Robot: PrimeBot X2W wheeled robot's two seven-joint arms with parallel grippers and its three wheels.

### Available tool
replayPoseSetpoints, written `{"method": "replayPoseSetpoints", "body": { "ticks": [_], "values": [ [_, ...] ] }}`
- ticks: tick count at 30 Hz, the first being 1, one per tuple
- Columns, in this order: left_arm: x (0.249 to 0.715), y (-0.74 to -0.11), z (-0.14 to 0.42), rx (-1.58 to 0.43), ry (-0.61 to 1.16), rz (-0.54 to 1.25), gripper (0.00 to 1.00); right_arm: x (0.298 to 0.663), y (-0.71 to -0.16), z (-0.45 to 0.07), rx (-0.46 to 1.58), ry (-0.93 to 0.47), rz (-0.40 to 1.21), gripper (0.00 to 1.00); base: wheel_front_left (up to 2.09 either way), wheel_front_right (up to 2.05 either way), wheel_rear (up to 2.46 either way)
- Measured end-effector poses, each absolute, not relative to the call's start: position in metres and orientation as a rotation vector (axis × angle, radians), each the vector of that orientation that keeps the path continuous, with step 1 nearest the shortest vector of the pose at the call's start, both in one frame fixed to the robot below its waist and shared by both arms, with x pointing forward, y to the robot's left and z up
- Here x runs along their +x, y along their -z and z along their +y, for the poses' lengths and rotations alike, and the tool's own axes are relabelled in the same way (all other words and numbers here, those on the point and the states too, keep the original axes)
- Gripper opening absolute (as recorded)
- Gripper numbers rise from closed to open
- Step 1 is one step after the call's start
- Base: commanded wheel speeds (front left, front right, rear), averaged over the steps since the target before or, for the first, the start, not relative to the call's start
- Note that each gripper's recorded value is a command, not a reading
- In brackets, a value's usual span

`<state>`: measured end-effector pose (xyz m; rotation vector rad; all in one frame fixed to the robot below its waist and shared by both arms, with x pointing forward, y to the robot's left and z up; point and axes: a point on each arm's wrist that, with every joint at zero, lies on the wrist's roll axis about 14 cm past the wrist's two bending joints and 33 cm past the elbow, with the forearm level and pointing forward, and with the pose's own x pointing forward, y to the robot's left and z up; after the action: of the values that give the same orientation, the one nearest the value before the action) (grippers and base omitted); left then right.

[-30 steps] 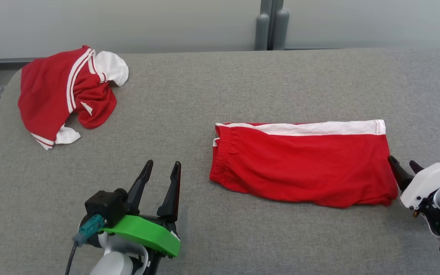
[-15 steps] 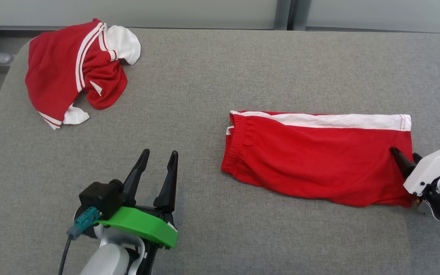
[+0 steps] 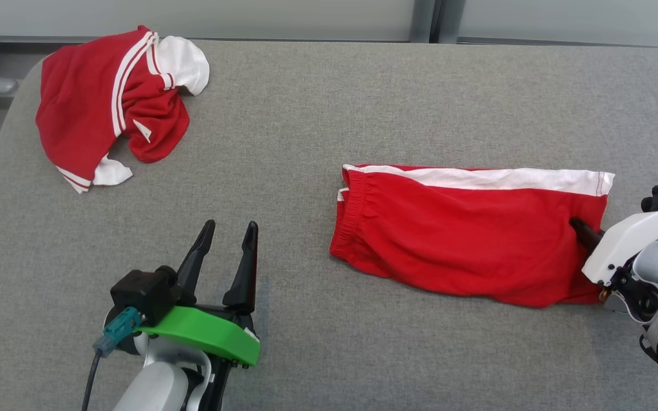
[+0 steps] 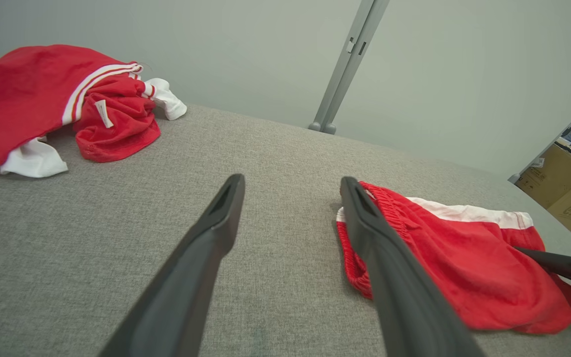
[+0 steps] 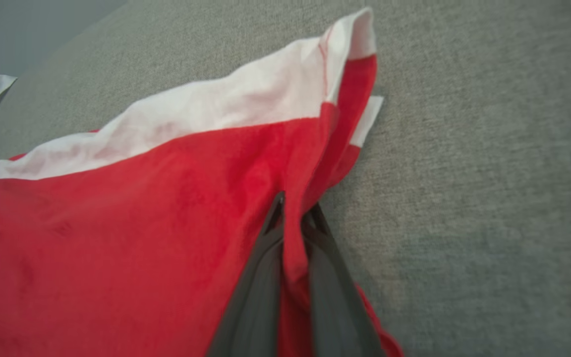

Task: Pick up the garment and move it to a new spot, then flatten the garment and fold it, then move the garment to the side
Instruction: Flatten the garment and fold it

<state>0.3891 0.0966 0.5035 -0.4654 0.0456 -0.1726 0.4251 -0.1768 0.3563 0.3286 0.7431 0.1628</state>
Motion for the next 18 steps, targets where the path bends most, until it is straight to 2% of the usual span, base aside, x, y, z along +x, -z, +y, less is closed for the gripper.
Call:
{"method": "replayPoseSetpoints", "body": {
  "ticks": [8, 18],
  "values": [
    [0.392, -0.506, 0.093, -0.467, 0.184, 0.038, 1.0, 0.436, -0.381, -0.195, 0.32, -0.148, 0.651, 0.0, 0.0, 0.0, 0.0],
    [0.394, -0.513, 0.084, -0.471, 0.215, 0.024, 1.0, 0.435, -0.406, -0.248, 0.25, -0.073, 0.59, 0.0, 0.0, 0.0, 0.0]
  ]
}}
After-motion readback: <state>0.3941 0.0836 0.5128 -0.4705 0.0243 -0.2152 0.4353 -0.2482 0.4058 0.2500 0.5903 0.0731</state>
